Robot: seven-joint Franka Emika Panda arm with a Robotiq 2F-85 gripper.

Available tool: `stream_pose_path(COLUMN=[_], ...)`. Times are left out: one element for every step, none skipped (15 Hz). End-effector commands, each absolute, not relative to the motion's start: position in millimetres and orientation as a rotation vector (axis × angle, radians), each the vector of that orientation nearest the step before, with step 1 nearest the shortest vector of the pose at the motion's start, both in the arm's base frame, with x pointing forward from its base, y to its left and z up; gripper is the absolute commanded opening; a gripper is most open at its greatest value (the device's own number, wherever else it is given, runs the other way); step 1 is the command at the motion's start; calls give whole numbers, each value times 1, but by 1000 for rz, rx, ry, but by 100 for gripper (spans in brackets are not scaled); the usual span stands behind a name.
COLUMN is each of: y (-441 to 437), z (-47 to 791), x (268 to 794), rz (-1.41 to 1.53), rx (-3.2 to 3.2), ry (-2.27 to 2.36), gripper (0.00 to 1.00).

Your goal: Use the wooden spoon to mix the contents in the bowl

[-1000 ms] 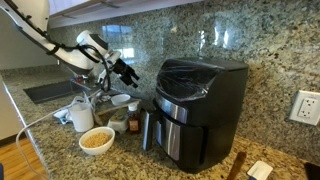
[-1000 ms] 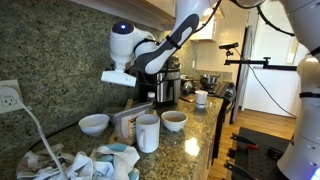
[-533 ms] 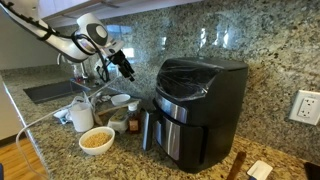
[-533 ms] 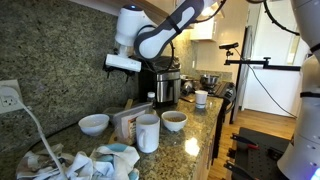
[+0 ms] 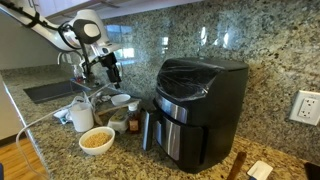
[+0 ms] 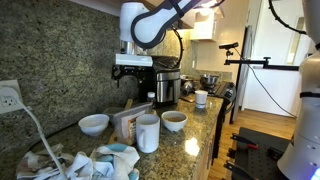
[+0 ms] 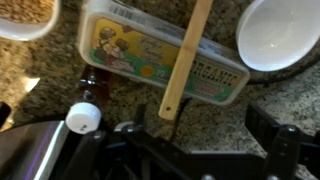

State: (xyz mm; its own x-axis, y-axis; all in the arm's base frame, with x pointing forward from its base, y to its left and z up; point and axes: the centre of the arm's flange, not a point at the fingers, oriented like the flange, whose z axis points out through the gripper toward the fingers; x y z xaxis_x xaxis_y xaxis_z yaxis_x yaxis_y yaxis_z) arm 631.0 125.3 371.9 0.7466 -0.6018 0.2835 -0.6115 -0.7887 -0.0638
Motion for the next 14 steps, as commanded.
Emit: stream_pose_path(y=[112, 110, 108, 107, 107, 107, 107, 107, 106, 110, 109, 109, 108, 108], z=[380, 379, 376, 370, 365, 355, 347, 334, 322, 335, 328, 323, 321, 321], x=[591, 585, 579, 571, 566, 560, 556, 555, 556, 568, 566, 564, 563, 563], rz=[270, 228, 186, 139, 98, 52, 24, 30, 57, 40, 44, 44, 44, 44], rx=[2848, 2831, 2819, 2813, 2812, 2810, 2809, 2804, 2806, 2804, 2803, 2799, 2797, 2797], ry=[-1007, -1019, -1037, -1063, -1091, -1135, -1170, -1219, -1260, -1179, -1201, -1215, -1220, -1221], gripper=[100, 100, 100, 100, 100, 100, 100, 100, 100, 100, 100, 100, 100, 100])
